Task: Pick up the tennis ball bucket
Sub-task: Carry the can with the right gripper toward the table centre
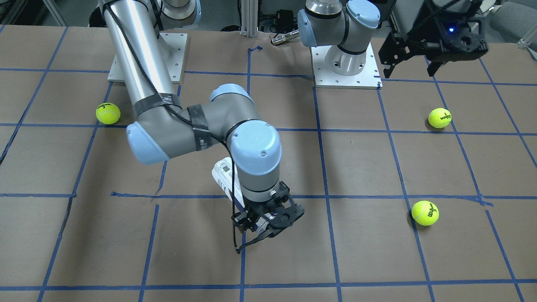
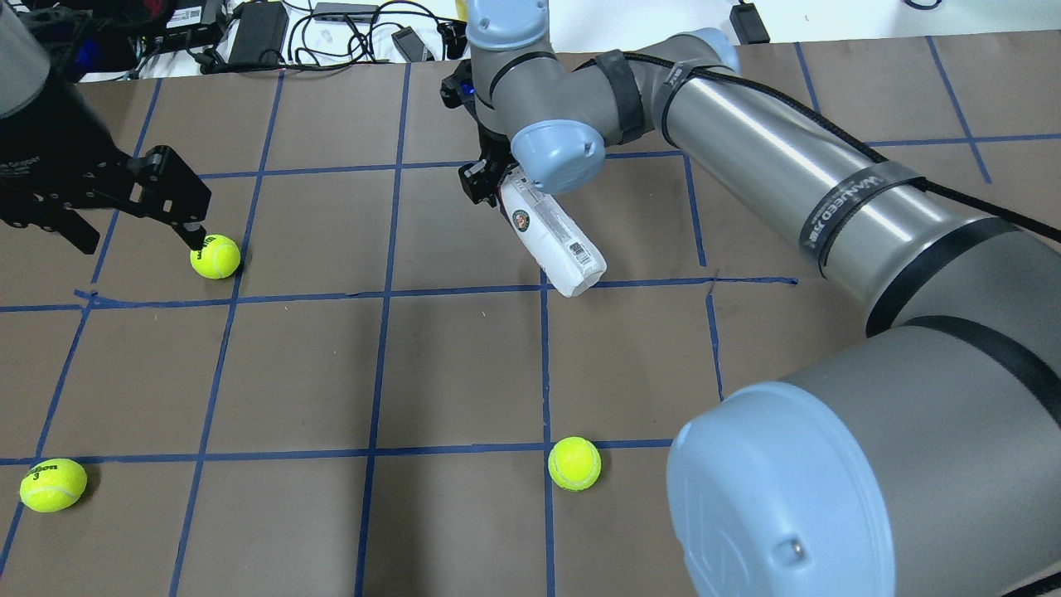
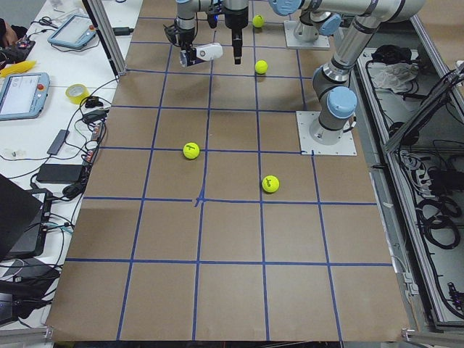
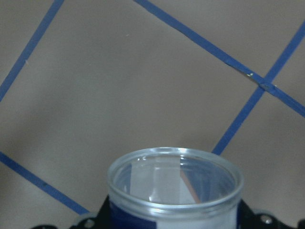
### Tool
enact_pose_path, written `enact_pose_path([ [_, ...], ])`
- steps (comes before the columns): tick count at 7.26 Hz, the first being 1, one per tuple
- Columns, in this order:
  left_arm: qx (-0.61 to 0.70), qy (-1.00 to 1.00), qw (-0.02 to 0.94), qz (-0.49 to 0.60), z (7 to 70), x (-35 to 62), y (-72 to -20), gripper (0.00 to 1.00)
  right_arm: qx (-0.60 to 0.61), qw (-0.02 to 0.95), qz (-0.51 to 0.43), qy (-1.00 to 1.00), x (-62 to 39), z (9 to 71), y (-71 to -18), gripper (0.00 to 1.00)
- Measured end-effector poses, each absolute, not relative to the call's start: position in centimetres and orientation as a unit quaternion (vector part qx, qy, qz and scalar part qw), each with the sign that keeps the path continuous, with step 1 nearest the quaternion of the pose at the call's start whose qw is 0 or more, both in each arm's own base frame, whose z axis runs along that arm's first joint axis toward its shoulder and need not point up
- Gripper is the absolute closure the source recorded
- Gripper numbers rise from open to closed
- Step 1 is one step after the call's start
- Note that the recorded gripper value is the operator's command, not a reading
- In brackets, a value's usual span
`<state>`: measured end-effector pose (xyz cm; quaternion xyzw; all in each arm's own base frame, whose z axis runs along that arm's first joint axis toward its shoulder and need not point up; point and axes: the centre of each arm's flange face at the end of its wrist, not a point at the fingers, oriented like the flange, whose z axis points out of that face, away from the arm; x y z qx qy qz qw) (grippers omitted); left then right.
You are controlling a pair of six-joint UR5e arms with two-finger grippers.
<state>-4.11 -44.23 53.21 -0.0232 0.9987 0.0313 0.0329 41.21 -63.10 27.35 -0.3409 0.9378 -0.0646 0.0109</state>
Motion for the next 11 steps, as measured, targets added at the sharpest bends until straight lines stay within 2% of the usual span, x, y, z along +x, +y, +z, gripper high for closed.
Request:
enact_pose_path([
  [6,-0.055,0.997,0.026,0.043,52.0,0.4,-45.3,0.00,-0.683,-0.029,-0.121,0.720,49.0,25.2,-57.1,0.44],
  [9,-0.062,0.997,0.028,0.043,51.7,0.5,-45.6,0.00,-0.725,-0.032,-0.098,0.680,47.7,23.0,-56.2,0.40],
  [10,-0.058,0.997,0.030,0.041,51.7,0.6,-45.7,0.00,-0.724,-0.030,-0.090,0.683,47.0,22.3,-55.8,0.18],
  [11,-0.056,0.997,0.032,0.040,51.6,0.7,-45.9,0.00,-0.722,-0.029,-0.087,0.686,46.7,22.4,-55.7,0.00],
])
